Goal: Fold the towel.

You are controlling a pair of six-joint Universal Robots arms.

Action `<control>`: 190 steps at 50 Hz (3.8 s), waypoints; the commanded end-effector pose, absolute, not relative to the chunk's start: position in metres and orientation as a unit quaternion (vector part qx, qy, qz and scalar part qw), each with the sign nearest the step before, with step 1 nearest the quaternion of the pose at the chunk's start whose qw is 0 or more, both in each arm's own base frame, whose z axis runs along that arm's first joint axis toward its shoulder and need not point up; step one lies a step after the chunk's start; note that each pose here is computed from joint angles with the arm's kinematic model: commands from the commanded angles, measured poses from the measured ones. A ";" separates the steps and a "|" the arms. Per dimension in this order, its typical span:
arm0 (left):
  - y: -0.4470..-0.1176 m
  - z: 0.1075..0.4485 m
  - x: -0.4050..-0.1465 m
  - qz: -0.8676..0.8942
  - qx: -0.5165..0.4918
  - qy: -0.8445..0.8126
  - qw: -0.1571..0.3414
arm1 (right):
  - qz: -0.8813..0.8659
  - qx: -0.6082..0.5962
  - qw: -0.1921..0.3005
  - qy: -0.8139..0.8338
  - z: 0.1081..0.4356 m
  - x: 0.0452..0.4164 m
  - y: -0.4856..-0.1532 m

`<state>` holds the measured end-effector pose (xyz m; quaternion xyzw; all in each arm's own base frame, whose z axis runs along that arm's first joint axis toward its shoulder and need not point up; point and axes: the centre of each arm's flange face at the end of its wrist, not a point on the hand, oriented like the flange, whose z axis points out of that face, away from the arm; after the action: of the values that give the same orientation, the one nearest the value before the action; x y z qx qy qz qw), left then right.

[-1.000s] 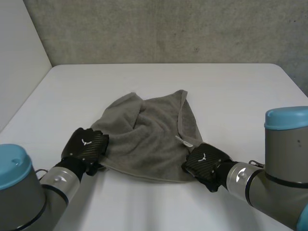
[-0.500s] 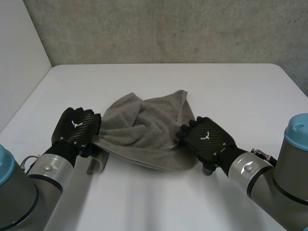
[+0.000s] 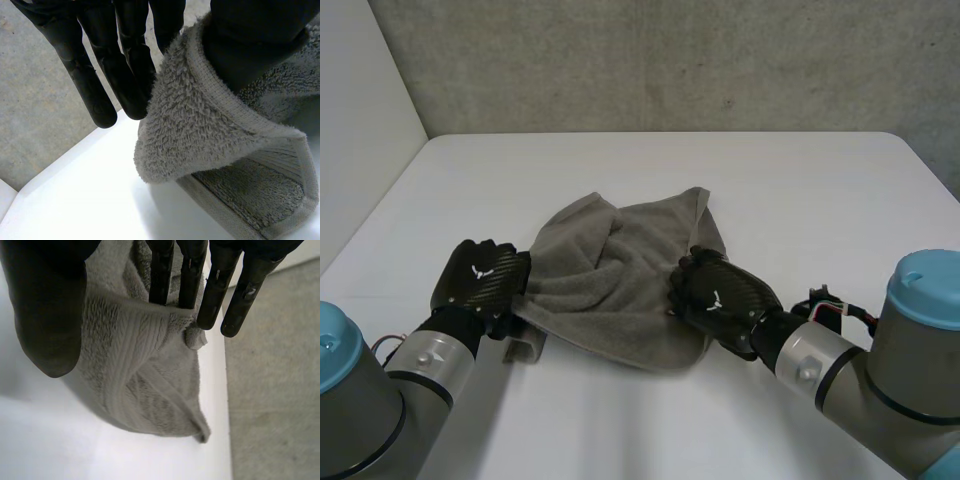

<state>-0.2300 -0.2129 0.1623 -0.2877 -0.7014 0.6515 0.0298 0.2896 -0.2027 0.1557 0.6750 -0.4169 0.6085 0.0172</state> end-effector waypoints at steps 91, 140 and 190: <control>-0.241 0.164 -0.224 0.666 -0.280 -0.690 -0.033 | 0.657 0.240 -0.030 -0.714 0.204 0.172 -0.284; -0.261 0.252 -0.237 0.626 -0.317 -0.712 0.024 | 0.599 0.290 -0.182 -0.724 0.218 0.258 -0.220; -0.219 0.353 -0.259 0.736 -0.235 -0.627 0.098 | 0.558 0.168 -0.278 -0.764 0.131 0.341 -0.197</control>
<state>-0.2612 -0.2162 0.3543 -0.2402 -0.6235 0.7365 0.1056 0.3461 -0.1956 0.1278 0.1733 -0.7600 0.5591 -0.2824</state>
